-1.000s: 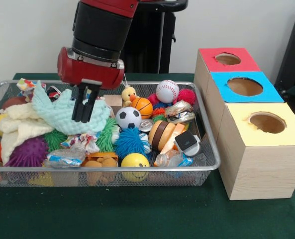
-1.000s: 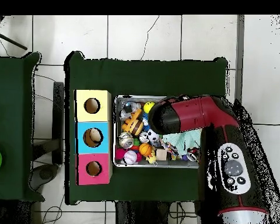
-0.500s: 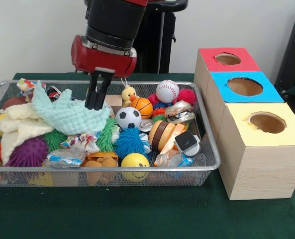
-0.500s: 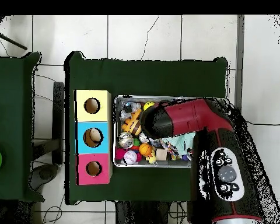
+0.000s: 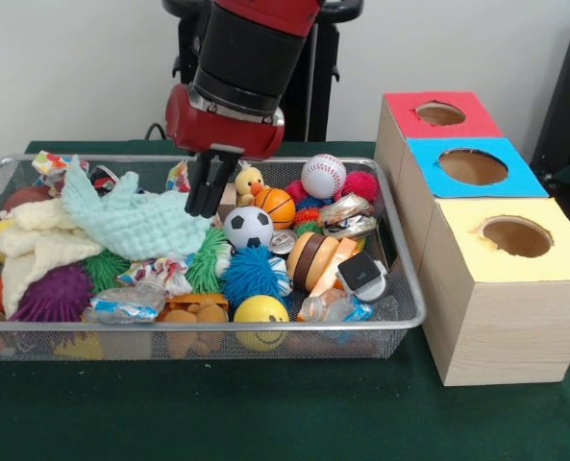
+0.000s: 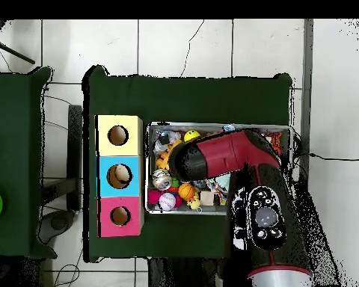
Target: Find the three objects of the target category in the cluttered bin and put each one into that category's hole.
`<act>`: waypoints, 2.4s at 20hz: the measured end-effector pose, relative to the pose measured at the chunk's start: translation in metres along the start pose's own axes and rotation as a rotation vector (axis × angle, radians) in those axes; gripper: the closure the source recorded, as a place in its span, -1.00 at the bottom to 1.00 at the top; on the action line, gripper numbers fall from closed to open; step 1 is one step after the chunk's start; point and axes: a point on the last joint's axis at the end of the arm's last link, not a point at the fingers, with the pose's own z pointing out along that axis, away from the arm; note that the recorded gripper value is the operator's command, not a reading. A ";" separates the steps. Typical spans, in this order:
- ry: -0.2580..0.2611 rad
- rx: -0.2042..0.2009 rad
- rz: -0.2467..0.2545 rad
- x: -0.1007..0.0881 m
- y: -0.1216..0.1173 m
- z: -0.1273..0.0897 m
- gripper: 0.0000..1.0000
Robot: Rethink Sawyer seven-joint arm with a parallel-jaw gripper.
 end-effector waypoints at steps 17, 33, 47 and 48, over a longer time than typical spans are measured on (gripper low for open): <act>0.063 0.227 0.312 0.052 0.020 0.014 1.00; 0.017 0.432 0.470 0.063 0.043 -0.042 1.00; -0.003 0.703 0.365 0.106 0.014 -0.033 1.00; 0.004 0.718 0.356 0.108 0.011 -0.030 1.00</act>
